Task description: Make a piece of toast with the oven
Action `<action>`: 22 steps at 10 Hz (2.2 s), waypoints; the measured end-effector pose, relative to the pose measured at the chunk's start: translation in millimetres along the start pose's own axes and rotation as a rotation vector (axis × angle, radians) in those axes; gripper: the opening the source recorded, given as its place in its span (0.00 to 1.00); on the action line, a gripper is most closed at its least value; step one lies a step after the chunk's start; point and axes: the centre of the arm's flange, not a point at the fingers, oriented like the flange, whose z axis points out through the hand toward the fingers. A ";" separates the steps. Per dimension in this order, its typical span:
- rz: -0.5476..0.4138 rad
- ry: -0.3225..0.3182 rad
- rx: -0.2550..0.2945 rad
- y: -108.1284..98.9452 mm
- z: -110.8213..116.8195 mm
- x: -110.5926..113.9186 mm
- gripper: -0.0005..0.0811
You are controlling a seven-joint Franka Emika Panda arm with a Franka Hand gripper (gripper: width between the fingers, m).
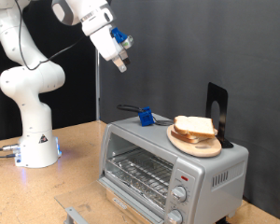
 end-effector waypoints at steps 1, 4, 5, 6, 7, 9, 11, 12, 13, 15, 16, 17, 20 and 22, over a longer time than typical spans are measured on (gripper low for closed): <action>0.009 -0.011 -0.017 -6.5 5.5 -2.1 1.00; -0.017 -0.026 -0.061 -23.6 21.7 -13.3 1.00; -0.032 -0.037 -0.065 -27.7 26.3 -17.5 1.00; -0.040 -0.041 -0.066 -29.9 28.1 -19.7 1.00; -0.038 -0.041 -0.066 -29.5 28.1 -19.6 1.00; -0.035 -0.052 -0.070 -28.9 34.6 -22.4 1.00; -0.053 -0.037 -0.101 -32.8 56.3 -28.8 1.00; -0.067 -0.032 -0.118 -35.5 67.5 -32.4 1.00; -0.078 -0.028 -0.131 -37.7 78.4 -36.7 1.00; -0.087 -0.027 -0.147 -40.2 96.5 -45.3 1.00; -0.084 -0.025 -0.154 -40.1 104.8 -49.4 1.00; -0.081 -0.030 -0.161 -38.4 113.5 -52.5 1.00; -0.076 -0.017 -0.171 -31.3 135.9 -51.3 1.00; -0.075 -0.018 -0.173 -27.8 147.1 -50.4 1.00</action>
